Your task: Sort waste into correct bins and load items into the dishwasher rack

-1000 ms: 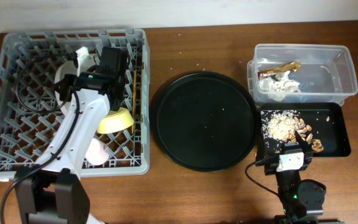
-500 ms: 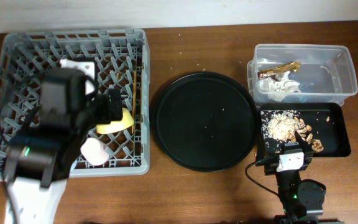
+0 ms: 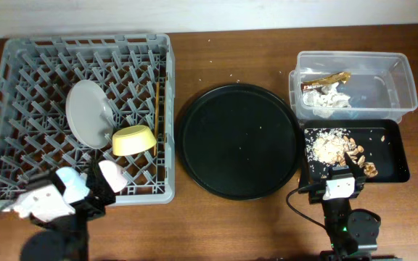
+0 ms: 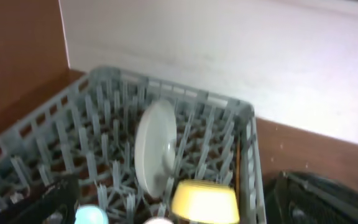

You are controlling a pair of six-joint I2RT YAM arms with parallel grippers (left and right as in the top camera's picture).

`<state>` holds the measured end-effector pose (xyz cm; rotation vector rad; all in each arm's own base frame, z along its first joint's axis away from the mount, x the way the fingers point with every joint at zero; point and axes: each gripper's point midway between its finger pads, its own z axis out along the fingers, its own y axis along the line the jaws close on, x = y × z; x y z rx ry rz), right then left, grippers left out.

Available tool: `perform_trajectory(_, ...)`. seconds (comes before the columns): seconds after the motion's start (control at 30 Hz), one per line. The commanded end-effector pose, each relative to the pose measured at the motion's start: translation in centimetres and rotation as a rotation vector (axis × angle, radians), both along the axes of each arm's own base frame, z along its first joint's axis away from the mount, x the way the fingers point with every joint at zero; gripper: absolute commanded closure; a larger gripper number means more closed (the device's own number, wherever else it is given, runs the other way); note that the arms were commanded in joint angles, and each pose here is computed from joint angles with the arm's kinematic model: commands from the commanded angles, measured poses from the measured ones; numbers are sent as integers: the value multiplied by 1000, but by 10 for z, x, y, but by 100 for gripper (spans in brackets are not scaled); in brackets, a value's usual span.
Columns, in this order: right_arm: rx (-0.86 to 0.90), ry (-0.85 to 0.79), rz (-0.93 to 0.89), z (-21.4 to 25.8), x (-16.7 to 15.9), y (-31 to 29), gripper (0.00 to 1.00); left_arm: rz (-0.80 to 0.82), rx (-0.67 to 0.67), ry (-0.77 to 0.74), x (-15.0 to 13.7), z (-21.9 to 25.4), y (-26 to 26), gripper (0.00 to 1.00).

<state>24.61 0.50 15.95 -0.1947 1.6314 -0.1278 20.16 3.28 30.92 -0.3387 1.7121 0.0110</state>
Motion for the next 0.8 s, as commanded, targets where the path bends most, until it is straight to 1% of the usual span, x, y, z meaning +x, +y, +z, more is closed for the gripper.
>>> perform_trajectory(0.0,4,5,-9,-3,0,-2,1,-38,-18,-91,6,-33,-7,1)
perform_trajectory(0.1,4,5,-9,-3,0,-2,2,-68,-21,-186,19,-62,-12,1)
perform_trajectory(0.2,4,5,-9,-3,0,-2,2,-102,-25,-162,32,-101,-18,1)
perform_trajectory(0.33,4,5,-9,-3,0,-2,2,-109,-25,-191,44,-131,-20,1)
perform_trajectory(0.5,4,5,-9,-3,0,-2,2,-108,-25,-178,44,-134,-20,1)
perform_trajectory(0.57,4,5,-9,-3,0,-2,2,-108,-27,-109,44,-151,-20,1)
perform_trajectory(0.77,4,5,-9,-3,0,-2,2,-108,-27,-106,44,-151,-20,1)
